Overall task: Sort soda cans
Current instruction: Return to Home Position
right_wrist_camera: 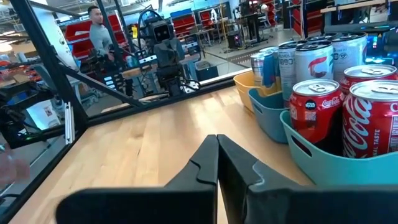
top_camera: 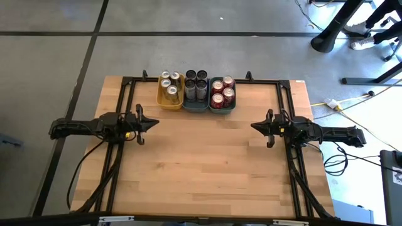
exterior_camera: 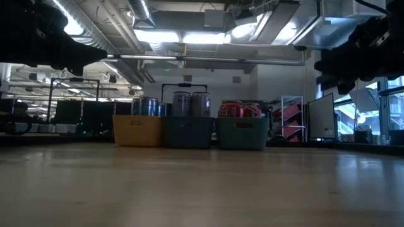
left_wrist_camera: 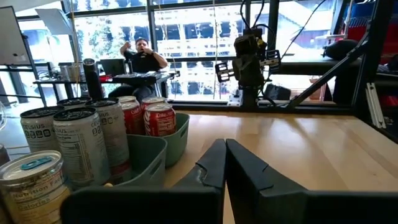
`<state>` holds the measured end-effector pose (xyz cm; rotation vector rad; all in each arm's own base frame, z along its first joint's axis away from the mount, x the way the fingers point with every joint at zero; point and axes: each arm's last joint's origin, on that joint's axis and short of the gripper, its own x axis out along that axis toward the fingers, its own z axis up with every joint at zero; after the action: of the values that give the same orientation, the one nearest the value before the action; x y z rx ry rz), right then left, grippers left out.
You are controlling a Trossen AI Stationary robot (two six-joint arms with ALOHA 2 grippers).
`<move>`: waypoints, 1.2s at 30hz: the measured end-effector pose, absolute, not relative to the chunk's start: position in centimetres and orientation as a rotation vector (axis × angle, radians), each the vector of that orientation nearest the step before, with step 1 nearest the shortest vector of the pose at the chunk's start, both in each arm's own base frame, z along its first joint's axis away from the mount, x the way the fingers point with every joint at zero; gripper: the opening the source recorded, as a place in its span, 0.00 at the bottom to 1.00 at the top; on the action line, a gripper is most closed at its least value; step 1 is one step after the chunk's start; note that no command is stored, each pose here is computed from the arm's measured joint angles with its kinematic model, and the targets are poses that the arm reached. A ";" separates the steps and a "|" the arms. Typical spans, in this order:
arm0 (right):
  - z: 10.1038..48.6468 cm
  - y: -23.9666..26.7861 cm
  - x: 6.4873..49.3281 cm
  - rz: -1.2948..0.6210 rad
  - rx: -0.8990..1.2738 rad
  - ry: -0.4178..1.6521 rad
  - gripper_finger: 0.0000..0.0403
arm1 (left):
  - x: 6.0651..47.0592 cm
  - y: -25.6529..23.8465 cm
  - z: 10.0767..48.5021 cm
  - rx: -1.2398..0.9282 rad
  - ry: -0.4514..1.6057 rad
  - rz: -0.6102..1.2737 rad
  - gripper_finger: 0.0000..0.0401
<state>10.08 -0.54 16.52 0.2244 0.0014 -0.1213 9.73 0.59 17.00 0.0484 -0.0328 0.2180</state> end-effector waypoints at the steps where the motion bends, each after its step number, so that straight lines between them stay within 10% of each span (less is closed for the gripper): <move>1: 16.5 -0.5 10.1 -0.122 0.226 0.004 0.01 | 9.7 0.6 17.0 0.049 -0.033 0.218 0.00; 36: 16.5 -0.5 10.1 -0.124 0.229 0.001 0.01 | 9.7 0.6 17.0 0.048 -0.031 0.218 0.02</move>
<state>10.11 -0.55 16.51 0.2286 0.0009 -0.1244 9.73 0.59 16.98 0.0480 -0.0313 0.2180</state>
